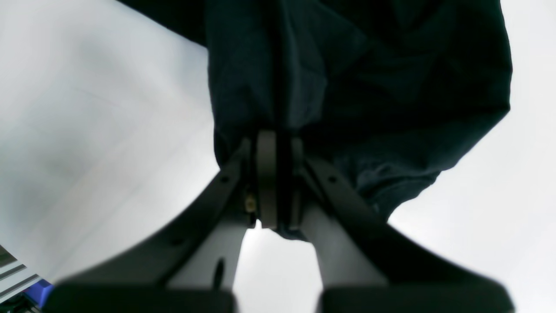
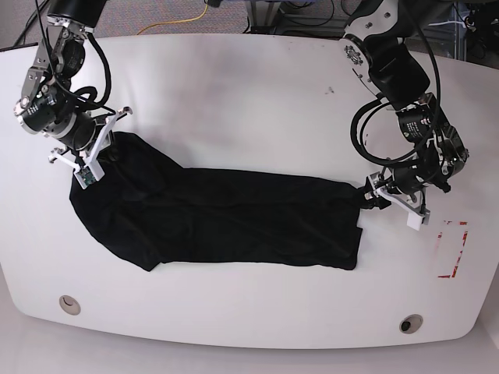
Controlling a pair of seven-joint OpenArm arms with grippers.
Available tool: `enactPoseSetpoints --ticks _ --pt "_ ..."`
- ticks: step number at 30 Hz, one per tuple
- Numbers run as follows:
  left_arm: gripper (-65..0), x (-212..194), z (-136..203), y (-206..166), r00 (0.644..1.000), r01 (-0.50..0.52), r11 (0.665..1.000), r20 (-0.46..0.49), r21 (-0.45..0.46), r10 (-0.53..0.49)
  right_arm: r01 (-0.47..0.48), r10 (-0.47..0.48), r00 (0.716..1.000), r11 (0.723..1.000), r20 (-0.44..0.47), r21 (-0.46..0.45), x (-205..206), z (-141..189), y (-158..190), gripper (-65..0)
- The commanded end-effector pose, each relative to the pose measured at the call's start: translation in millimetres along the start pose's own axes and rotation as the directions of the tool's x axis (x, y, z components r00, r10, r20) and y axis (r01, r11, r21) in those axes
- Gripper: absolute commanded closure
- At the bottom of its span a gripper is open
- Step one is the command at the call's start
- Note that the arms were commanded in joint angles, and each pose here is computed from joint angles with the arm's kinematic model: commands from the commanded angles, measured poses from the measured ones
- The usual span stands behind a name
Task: Layout the t-shirt on the table in an organized manner, then fold the t-shirt properly
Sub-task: 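Adjust the left gripper's grasp on the shirt's end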
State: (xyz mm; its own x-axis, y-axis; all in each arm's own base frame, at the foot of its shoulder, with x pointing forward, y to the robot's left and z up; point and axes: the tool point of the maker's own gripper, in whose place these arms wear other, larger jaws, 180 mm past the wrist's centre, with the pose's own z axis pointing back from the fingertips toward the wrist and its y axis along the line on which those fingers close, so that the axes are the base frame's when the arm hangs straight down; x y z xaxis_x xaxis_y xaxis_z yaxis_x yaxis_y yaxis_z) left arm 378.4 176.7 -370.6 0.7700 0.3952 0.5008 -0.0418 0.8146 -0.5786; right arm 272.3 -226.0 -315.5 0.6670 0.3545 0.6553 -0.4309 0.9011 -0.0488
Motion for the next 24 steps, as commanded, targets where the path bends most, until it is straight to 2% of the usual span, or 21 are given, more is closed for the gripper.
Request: enactPoseSetpoints --ticks 1,9,24 --pt "-29.4 20 2 -9 0.998 0.014 1.000 0.055 -0.026 -0.013 -0.020 0.020 0.999 1.000 0.039 -0.015 12 6 -5 -0.6" --pt "-29.4 18 -12 -11 0.999 -0.018 0.998 0.050 -0.056 0.020 -0.018 0.019 0.999 1.000 0.038 -0.013 11 6 -5 -0.6" --pt "-29.2 26 -20 -27 0.997 0.034 0.997 0.071 -0.074 -0.029 -0.020 0.020 0.999 1.000 0.039 -0.013 12 6 -5 -0.6"
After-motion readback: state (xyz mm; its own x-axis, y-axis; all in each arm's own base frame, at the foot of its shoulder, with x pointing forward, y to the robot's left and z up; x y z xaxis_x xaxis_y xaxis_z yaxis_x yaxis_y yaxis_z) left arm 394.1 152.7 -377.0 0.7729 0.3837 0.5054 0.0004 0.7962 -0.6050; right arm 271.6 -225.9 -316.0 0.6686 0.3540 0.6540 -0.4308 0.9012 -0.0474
